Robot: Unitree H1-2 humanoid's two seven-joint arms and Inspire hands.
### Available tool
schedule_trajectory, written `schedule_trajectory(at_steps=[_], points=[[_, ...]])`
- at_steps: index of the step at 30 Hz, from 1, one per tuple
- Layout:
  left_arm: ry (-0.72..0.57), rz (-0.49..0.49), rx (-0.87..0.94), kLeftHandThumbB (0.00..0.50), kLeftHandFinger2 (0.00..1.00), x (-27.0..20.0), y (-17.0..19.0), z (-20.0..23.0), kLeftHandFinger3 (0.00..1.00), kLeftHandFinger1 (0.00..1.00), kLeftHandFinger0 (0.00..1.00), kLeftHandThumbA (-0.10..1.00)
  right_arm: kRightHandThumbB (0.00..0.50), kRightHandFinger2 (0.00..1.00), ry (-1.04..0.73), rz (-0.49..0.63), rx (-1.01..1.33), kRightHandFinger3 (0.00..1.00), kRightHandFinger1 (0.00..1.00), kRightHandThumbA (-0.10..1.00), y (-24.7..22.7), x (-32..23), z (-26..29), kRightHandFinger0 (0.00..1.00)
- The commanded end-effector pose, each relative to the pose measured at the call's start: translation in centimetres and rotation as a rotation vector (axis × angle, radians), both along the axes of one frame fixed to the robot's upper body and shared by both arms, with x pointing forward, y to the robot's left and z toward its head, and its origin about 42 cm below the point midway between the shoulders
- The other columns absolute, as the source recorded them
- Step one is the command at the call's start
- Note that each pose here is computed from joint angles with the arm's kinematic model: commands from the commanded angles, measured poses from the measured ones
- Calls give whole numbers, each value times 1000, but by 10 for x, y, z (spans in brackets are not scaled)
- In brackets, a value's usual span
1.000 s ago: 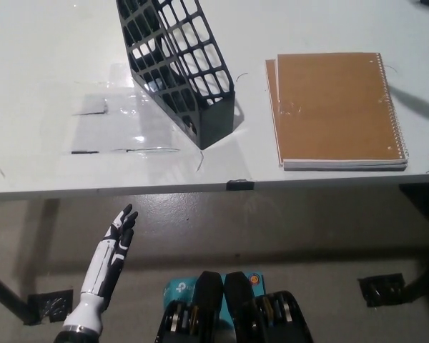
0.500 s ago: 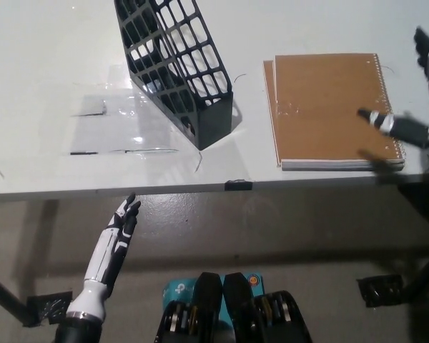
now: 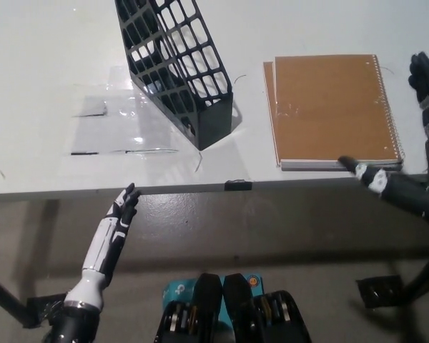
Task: Use the right hand to pick up a book from the book holder on the left side and put it on another book on the right side
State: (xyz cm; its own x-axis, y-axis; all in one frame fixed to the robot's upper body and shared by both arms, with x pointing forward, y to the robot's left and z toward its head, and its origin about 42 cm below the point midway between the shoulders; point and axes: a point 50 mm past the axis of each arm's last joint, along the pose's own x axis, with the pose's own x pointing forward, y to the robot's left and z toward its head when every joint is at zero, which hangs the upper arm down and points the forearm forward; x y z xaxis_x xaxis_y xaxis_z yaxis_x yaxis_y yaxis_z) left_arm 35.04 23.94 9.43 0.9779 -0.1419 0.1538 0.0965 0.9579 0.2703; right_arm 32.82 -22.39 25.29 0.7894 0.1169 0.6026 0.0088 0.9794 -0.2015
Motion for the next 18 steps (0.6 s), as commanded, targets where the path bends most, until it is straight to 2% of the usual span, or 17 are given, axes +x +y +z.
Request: schedule_trajectory(at_steps=[1,3,4,5,6,7,8,9,11,15,18], points=[[-65,-39,-21,207,1000,-1,2,15,1000,1000,1000,1000,322,1000,72,65,45,1000,1000,1000,3,10,-33,1000],[-54,-36,-17,229,1000,-4,2,12,1000,1000,1000,1000,266,1000,160,73,51,1000,1000,1000,0,23,-60,1000],[-51,-35,-15,231,1000,-6,3,11,1000,1000,1000,1000,152,1000,171,74,49,1000,1000,1000,0,24,-64,1000],[-44,-34,-17,247,1000,-7,3,10,1000,1000,1000,1000,270,1000,227,78,41,1000,1000,1000,-2,28,-78,1000],[-40,-34,-18,248,1000,-9,3,9,1000,1000,1000,1000,272,1000,264,80,33,1000,1000,1000,-4,31,-87,1000],[-35,-34,-16,251,1000,-11,2,8,1000,1000,1000,1000,318,1000,295,68,27,1000,1000,1000,-5,32,-97,1000],[-27,-35,-18,249,1000,-14,2,5,1000,1000,1000,1000,344,1000,330,63,22,1000,1000,1000,-7,32,-110,1000],[-24,-34,-15,243,1000,-17,1,3,1000,1000,1000,1000,351,1000,366,71,24,1000,1000,1000,-8,32,-120,1000],[-20,-39,-19,226,1000,-20,2,-1,1000,1000,1000,1000,300,1000,390,66,-34,1000,1000,1000,-10,29,-134,1000],[-6,-45,-6,219,1000,-29,3,-5,1000,1000,1000,1000,283,1000,453,63,-116,1000,1000,1000,-14,20,-163,1000],[18,-45,-8,241,1000,-36,3,-8,1000,1000,1000,1000,267,1000,493,73,-125,1000,1000,1000,-14,10,-179,1000]])
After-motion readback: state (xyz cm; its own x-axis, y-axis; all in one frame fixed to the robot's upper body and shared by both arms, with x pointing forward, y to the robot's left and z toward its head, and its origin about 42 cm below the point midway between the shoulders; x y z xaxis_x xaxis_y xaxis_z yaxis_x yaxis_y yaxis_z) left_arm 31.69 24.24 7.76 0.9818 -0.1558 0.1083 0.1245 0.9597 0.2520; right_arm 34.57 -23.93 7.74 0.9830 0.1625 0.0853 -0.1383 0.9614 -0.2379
